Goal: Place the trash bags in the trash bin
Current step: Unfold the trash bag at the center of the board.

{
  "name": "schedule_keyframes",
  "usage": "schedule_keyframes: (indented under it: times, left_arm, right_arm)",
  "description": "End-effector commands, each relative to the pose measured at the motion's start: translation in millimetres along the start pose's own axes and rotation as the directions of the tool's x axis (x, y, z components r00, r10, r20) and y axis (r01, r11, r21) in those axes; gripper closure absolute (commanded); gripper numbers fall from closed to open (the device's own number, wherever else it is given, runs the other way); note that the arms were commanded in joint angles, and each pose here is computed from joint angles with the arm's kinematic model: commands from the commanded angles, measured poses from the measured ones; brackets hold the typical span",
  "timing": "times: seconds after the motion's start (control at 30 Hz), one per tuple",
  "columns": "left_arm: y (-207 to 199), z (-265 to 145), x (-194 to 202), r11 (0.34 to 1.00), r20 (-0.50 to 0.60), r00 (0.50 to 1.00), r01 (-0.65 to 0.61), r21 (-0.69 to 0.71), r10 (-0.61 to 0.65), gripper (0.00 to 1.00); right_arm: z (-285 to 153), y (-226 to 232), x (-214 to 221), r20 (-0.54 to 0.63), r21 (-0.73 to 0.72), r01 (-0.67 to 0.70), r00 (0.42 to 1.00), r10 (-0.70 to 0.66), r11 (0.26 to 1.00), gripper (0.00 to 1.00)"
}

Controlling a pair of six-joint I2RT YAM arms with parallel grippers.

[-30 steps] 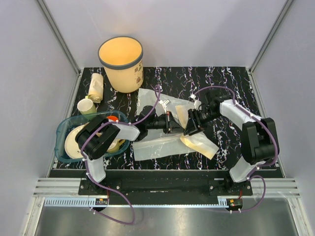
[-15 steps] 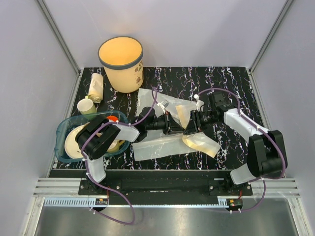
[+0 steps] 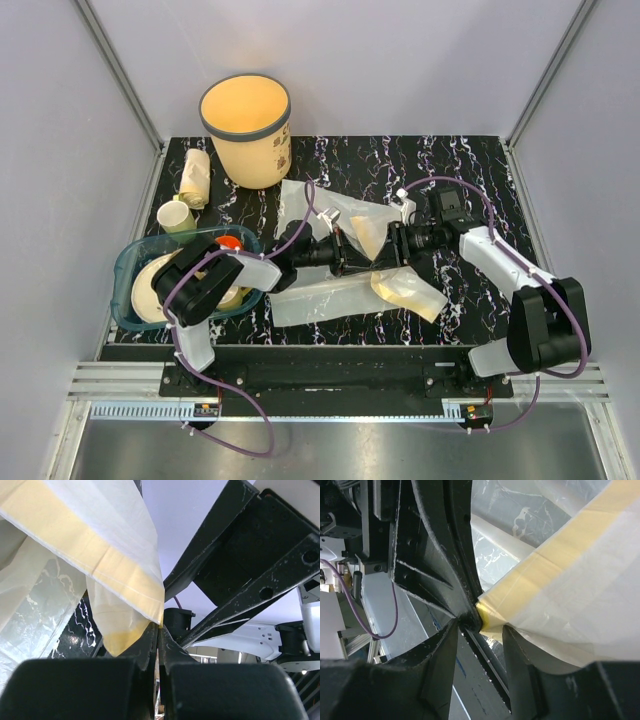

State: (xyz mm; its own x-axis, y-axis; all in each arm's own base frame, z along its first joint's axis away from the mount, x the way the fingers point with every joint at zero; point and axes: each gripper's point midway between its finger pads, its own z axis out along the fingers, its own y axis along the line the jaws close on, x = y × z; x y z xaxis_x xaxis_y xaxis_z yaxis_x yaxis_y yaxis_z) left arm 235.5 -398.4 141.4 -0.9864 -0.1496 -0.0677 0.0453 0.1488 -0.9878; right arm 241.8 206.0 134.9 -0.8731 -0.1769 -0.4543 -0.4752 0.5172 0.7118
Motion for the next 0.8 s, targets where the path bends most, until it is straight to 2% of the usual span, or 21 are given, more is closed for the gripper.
schedule_keyframes:
  times: [0.0, 0.2, 0.63, 0.77]
  left_arm:
    - [-45.3, -8.2, -5.8, 0.989, 0.034, 0.997, -0.067, 0.129, 0.063, 1.0]
    - [-49.9, -14.6, -15.2, 0.988, 0.049, 0.996, -0.074, 0.135, 0.068, 1.0]
    - [-69.0, -25.1, -24.2, 0.986, 0.053, 0.997, -0.065, 0.154, 0.057, 1.0]
    - [-76.6, -38.2, -35.9, 0.986, 0.07, 0.996, -0.071, 0.149, 0.061, 1.0]
  right_arm:
    - [-6.9, 10.5, -1.9, 0.036, -0.007, 0.088, 0.996, -0.087, 0.996, 0.52]
    - [-13.9, 5.9, -3.6, -0.015, 0.038, 0.15, 0.989, -0.15, 0.988, 0.44]
    - [-8.1, 27.1, -51.4, 0.141, -0.005, 0.191, 0.972, -0.188, 0.982, 0.43]
    - [2.0, 41.3, -55.2, 0.138, -0.039, 0.213, 0.969, -0.205, 0.976, 0.44]
